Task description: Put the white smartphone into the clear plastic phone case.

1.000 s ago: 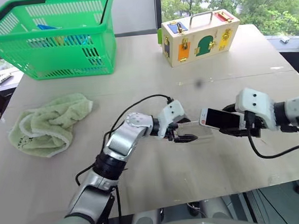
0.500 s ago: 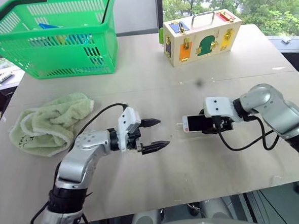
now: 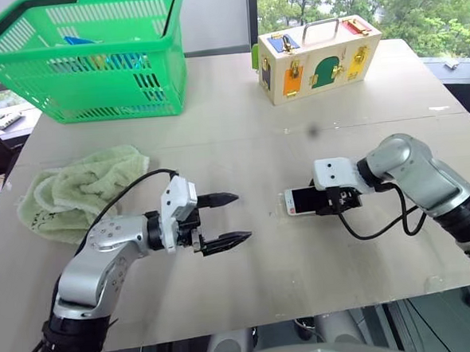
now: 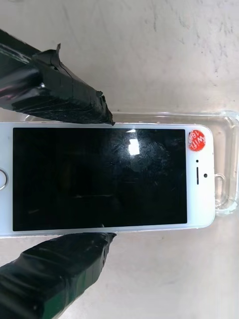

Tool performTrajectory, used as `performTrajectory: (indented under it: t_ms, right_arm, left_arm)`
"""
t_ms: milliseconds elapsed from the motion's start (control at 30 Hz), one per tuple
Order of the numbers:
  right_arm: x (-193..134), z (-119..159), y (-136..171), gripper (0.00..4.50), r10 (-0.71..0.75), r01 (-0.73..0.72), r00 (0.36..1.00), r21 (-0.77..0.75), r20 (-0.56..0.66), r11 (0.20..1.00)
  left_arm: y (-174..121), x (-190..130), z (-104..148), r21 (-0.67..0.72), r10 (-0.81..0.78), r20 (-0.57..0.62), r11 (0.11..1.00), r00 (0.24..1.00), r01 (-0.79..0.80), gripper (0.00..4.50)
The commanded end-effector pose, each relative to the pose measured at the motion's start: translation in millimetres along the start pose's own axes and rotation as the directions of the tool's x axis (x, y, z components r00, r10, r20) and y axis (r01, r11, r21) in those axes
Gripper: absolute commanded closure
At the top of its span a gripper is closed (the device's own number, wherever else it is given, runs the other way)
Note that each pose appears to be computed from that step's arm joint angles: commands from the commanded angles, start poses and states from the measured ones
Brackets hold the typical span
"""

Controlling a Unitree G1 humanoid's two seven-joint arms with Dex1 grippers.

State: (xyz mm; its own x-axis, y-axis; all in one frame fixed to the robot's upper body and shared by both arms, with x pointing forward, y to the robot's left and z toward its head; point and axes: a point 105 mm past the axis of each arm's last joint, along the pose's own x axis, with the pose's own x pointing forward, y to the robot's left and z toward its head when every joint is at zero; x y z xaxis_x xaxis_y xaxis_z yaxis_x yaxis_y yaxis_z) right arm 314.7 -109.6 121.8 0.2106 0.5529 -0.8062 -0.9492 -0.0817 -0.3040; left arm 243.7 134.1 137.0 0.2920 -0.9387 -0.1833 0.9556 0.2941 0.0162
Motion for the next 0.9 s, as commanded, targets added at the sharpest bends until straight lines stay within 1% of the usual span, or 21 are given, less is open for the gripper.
performTrajectory:
  t_ms: [33, 167, 433, 667, 900]
  right_arm:
    - [-2, 4, 6, 1.63, 0.024, -0.024, 0.999, -0.024, -0.027, 0.999]
    - [-4, 6, 8, 1.63, 0.028, -0.028, 0.999, -0.012, -0.033, 1.000]
    - [-9, 12, 10, 1.63, 0.038, -0.038, 0.998, 0.005, -0.044, 0.999]
    - [-4, 6, 16, 1.63, 0.066, -0.066, 0.994, 0.003, -0.090, 0.998]
    - [-3, 2, 17, 1.63, 0.065, -0.068, 0.990, -0.023, -0.122, 0.997]
  left_arm:
    - [-1, -3, 2, 0.036, -0.001, 0.018, 0.999, 1.000, 0.001, 0.00]
    - [0, -4, -4, 0.035, -0.001, 0.013, 0.999, 1.000, 0.001, 0.00]
    - [-2, 2, -5, 0.044, -0.016, 0.016, 0.999, 1.000, 0.015, 0.00]
    - [-3, 6, -5, 0.051, -0.023, 0.014, 0.998, 1.000, 0.022, 0.00]
    - [-4, 10, -10, 0.049, -0.019, 0.010, 0.999, 1.000, 0.019, 0.00]
